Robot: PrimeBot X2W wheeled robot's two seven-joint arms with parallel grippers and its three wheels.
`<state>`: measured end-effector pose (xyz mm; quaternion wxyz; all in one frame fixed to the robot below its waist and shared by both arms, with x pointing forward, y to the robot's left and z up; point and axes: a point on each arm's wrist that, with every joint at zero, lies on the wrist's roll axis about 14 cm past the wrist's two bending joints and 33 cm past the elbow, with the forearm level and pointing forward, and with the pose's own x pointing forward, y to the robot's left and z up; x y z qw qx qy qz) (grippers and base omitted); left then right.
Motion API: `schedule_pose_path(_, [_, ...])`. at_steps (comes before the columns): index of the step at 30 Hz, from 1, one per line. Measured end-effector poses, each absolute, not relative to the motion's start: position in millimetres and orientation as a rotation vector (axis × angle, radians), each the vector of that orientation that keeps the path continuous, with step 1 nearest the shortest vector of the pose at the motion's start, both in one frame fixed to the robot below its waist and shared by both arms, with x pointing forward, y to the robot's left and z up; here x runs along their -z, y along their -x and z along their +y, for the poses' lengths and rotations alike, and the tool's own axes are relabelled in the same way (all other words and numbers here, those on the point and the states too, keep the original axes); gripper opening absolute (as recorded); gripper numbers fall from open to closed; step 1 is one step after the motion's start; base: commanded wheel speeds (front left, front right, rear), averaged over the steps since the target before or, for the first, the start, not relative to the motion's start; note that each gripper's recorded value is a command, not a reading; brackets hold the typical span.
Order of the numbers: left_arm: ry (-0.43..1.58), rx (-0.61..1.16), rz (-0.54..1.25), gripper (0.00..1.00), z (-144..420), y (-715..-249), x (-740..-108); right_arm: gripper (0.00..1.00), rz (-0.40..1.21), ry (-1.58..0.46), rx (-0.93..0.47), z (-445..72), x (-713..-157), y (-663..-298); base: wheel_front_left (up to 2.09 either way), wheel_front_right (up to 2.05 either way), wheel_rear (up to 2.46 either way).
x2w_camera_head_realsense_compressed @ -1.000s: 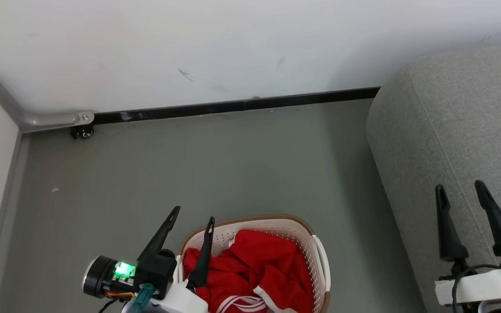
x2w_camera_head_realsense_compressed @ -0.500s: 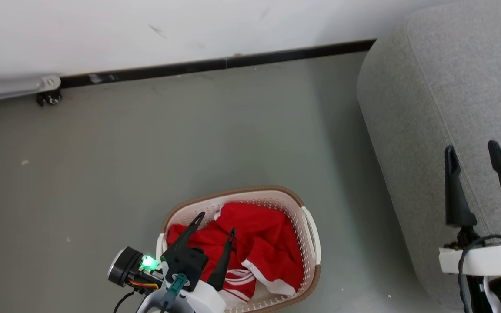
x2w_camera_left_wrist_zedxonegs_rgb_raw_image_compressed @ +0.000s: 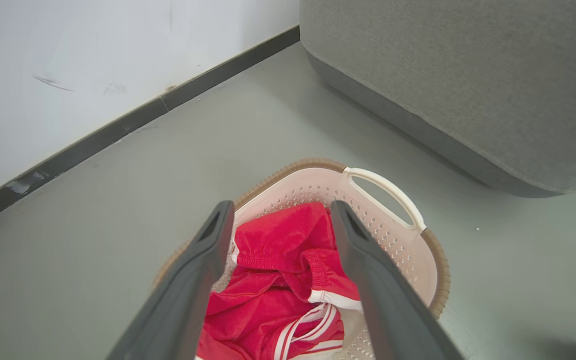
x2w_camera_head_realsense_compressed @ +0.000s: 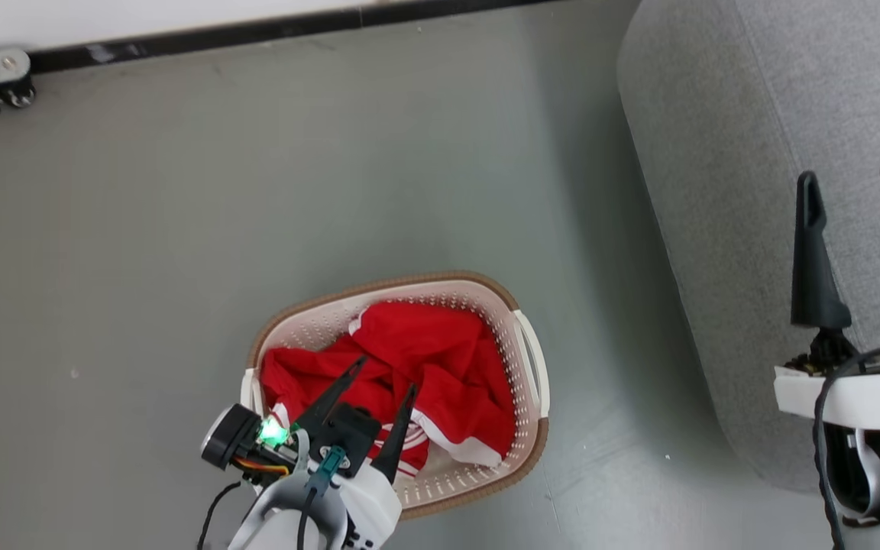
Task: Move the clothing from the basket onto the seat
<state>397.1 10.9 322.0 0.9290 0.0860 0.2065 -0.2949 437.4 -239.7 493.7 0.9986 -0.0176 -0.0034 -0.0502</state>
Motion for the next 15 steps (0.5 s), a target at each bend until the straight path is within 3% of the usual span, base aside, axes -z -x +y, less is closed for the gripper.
schedule_pose_path(15, [-0.160,0.643,0.538,1.00,-1.6,-407.5,-268.4,1.00,0.003,0.027,0.104,-245.1,-470.9,-475.5,0.00,0.00,0.00])
